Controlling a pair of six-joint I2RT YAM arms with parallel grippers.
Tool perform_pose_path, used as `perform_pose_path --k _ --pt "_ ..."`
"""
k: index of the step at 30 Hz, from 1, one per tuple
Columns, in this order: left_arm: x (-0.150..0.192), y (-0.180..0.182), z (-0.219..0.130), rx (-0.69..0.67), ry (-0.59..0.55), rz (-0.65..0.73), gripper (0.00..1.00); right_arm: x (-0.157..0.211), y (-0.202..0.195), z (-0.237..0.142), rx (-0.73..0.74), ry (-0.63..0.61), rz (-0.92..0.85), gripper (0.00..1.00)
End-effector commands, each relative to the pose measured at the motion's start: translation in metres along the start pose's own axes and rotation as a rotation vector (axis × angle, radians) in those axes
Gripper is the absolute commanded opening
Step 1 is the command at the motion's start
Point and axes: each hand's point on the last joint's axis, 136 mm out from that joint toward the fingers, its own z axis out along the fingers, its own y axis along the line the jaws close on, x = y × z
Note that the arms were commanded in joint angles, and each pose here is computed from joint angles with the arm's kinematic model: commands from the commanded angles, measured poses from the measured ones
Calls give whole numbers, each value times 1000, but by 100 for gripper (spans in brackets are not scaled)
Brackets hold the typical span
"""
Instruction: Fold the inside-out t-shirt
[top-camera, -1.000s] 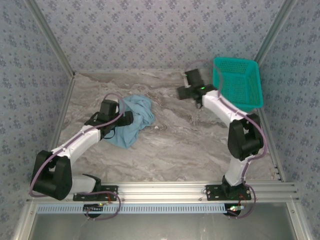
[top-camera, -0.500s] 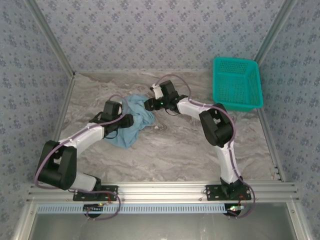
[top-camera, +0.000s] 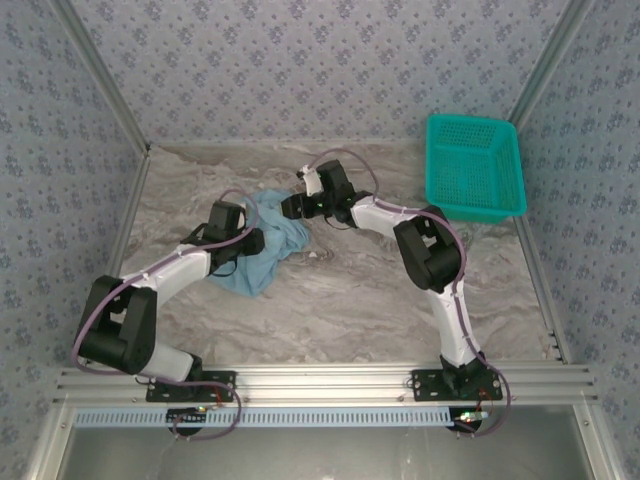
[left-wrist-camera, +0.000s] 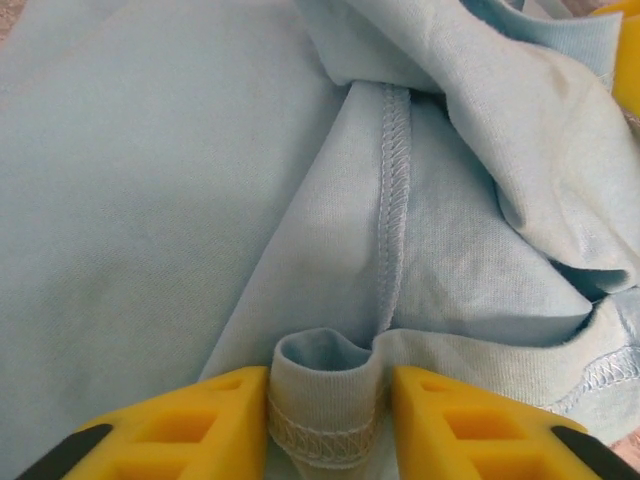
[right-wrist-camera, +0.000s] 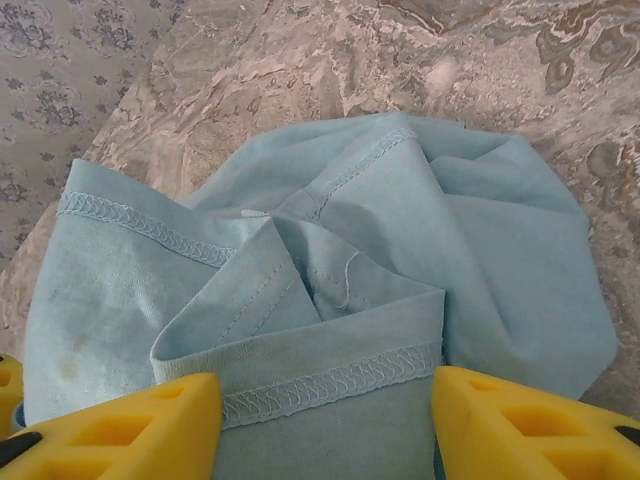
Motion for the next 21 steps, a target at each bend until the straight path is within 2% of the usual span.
perform_pose_path --k 1,7,10,17,21 --pt "-11 -6 -1 22 -29 5 32 -13 19 -6 -58 -27 -5 59" --pt "-10 -6 -1 23 -26 9 23 -15 27 -7 -109 -43 17 65" --pt "-9 -5 0 21 -24 9 19 -16 30 -7 -119 -44 20 64" --pt "-9 -5 0 20 -23 13 15 -6 28 -1 -122 -20 30 53" --pt "-10 -4 -1 20 -26 11 13 -4 28 1 -121 -15 31 35"
